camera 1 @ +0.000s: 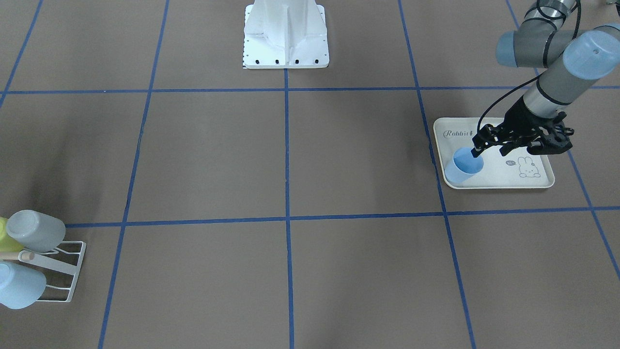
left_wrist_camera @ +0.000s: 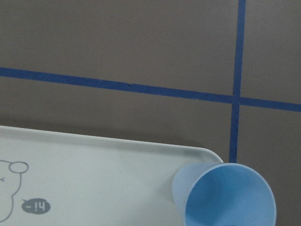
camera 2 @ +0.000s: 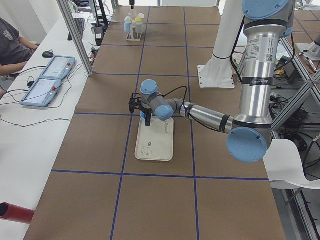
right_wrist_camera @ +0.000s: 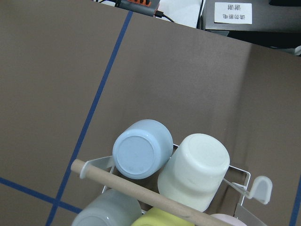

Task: Transfer IKEA cup to right arm and place on rack

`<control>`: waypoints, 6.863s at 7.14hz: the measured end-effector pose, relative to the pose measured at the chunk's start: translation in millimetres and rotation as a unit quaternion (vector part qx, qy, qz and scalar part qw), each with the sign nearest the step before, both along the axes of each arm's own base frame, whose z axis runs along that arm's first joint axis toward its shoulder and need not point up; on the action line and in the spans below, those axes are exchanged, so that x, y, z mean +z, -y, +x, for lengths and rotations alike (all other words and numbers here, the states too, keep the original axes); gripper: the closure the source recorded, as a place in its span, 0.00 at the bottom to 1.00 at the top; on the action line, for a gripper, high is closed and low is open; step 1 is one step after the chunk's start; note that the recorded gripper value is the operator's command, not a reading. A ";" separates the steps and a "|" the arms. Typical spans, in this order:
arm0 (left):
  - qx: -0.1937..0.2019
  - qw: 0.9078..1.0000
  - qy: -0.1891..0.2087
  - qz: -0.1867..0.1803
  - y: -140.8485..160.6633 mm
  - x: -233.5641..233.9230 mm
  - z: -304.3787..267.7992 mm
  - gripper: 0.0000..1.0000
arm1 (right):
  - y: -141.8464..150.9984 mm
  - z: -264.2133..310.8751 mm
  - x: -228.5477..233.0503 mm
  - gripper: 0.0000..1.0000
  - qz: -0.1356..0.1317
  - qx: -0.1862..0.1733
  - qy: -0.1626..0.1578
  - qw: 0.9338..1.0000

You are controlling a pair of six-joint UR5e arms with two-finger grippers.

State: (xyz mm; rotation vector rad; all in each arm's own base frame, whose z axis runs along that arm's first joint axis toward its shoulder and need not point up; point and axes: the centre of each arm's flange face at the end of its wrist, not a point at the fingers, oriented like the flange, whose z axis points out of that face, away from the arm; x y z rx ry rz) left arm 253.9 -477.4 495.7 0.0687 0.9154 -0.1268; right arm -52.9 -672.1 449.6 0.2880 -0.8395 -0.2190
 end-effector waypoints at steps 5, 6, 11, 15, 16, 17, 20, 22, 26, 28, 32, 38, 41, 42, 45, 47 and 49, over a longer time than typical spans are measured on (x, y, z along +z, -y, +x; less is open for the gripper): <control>0.003 1.000 0.015 0.004 4.2 5.8 23.4 1.00 | -0.6 -0.3 3.5 0.01 -0.004 -0.001 0.001 1.000; 0.006 1.000 0.008 0.007 2.4 -1.7 23.3 1.00 | 0.2 -0.8 3.9 0.01 -0.004 -0.001 0.001 1.000; -0.039 0.995 -0.084 -0.025 15.1 -151.3 -5.6 1.00 | -12.1 -7.4 -44.7 0.01 -0.057 0.050 0.062 0.995; -0.126 0.957 -0.219 -0.144 18.8 -302.8 22.5 1.00 | -85.7 -82.5 -173.7 0.02 -0.131 0.106 0.143 0.975; -0.129 0.944 -0.253 -0.167 10.1 -330.1 31.4 1.00 | -108.3 -105.3 -201.3 0.01 -0.137 0.113 0.163 0.970; -0.120 0.937 -0.276 -0.176 -1.4 -346.4 39.7 1.00 | -125.8 -131.7 -221.3 0.02 -0.137 0.133 0.194 0.962; -0.096 0.920 -0.322 -0.201 -39.2 -377.6 45.8 1.00 | -176.2 -209.8 -257.3 0.01 -0.143 0.172 0.327 0.918; -0.083 0.890 -0.376 -0.245 -57.1 -388.3 45.5 1.00 | -211.9 -237.4 -265.3 0.01 -0.119 0.137 0.404 0.897; -0.050 0.832 -0.432 -0.344 -85.0 -392.0 50.1 1.00 | -257.6 -232.4 -271.8 0.02 -0.090 0.052 0.543 0.833; -0.033 0.795 -0.460 -0.394 -86.9 -383.8 49.7 1.00 | -267.3 -221.7 -276.2 0.02 -0.085 0.033 0.586 0.805; -0.011 0.673 -0.553 -0.490 -79.5 -366.5 39.2 1.00 | -276.3 -224.2 -293.8 0.04 -0.089 0.018 0.626 0.774; 0.019 0.608 -0.582 -0.540 -102.7 -383.1 55.0 1.00 | -287.9 -247.6 -325.5 0.04 -0.090 0.006 0.654 0.751; 0.023 0.604 -0.581 -0.544 -107.2 -384.9 60.6 1.00 | -291.3 -252.4 -331.8 0.05 -0.090 0.001 0.658 0.747; 0.025 0.604 -0.580 -0.546 -109.1 -384.9 62.8 1.00 | -290.8 -252.5 -332.1 0.05 -0.089 0.004 0.659 0.746; 0.028 0.604 -0.579 -0.547 -111.0 -385.0 64.7 1.00 | -289.0 -252.8 -332.1 0.12 -0.089 0.011 0.662 0.744; 0.029 0.604 -0.579 -0.548 -111.7 -385.0 65.3 1.00 | -289.0 -253.7 -331.7 0.60 -0.090 0.012 0.662 0.744; 0.030 0.604 -0.578 -0.548 -112.6 -385.0 66.4 0.57 | -289.6 -253.5 -331.0 0.86 -0.088 0.010 0.664 0.743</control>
